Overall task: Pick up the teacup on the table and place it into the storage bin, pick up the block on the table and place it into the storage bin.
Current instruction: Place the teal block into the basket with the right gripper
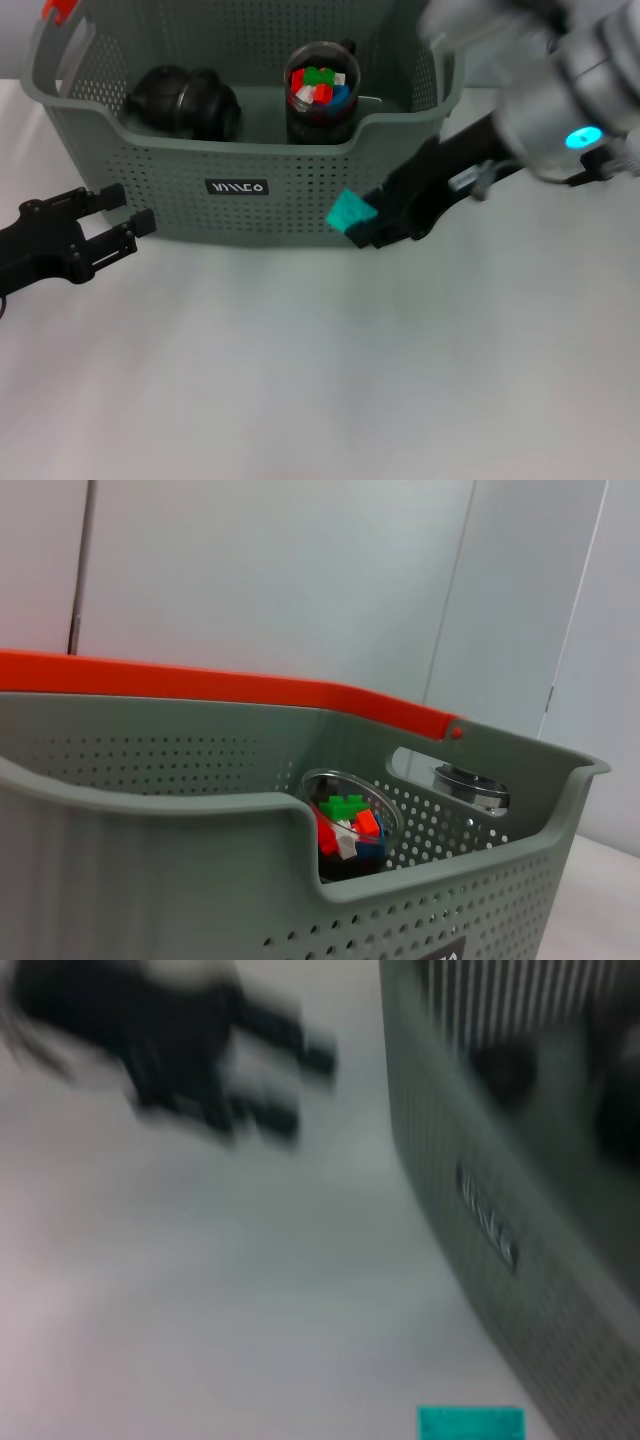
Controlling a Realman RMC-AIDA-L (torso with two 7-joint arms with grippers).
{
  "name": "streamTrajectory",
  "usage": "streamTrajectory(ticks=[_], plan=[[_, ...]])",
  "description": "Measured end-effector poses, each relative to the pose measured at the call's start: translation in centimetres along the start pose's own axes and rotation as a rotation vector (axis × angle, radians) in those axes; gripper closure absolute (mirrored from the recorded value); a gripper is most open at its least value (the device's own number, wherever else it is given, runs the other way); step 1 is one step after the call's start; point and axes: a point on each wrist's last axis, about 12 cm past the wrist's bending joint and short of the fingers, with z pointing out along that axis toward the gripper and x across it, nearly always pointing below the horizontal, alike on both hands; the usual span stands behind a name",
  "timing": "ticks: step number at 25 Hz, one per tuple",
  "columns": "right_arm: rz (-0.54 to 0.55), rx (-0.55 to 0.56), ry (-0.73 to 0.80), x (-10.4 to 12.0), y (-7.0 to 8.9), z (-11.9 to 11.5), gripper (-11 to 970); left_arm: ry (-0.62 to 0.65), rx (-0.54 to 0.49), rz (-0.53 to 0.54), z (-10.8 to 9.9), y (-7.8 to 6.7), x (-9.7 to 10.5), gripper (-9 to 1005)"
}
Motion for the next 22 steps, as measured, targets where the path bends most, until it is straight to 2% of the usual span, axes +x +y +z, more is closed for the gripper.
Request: streamTrajectory(ticks=[2, 7, 9, 13, 16, 22], plan=[[-0.013, -0.066, -0.107, 0.4, 0.0, -2.5, 530, -0.001, 0.001, 0.004, 0.1, 0.1, -0.2, 431], [-0.067, -0.261, -0.348, 1.6, 0.2, -6.7, 529, -0.003, 0.007, 0.012, 0.3, 0.2, -0.5, 431], [-0.059, -0.276, -0.436, 1.8, -0.1, -8.0, 529, -0.005, 0.009, 0.012, 0.5, 0.2, -0.6, 431], [-0.032, -0.219, -0.553, 1.4, -1.0, -9.6, 528, -0.005, 0.011, 0.007, 0.6, 0.3, -0.7, 431], [0.027, -0.139, -0.586, 0.1, -1.8, -10.5, 527, -0.005, 0.01, 0.006, 0.6, 0.3, -0.7, 431], [0.151, 0.117, -0.449, -5.3, -3.8, -12.0, 526, -0.004, 0.009, 0.004, 0.5, 0.3, -0.7, 431]])
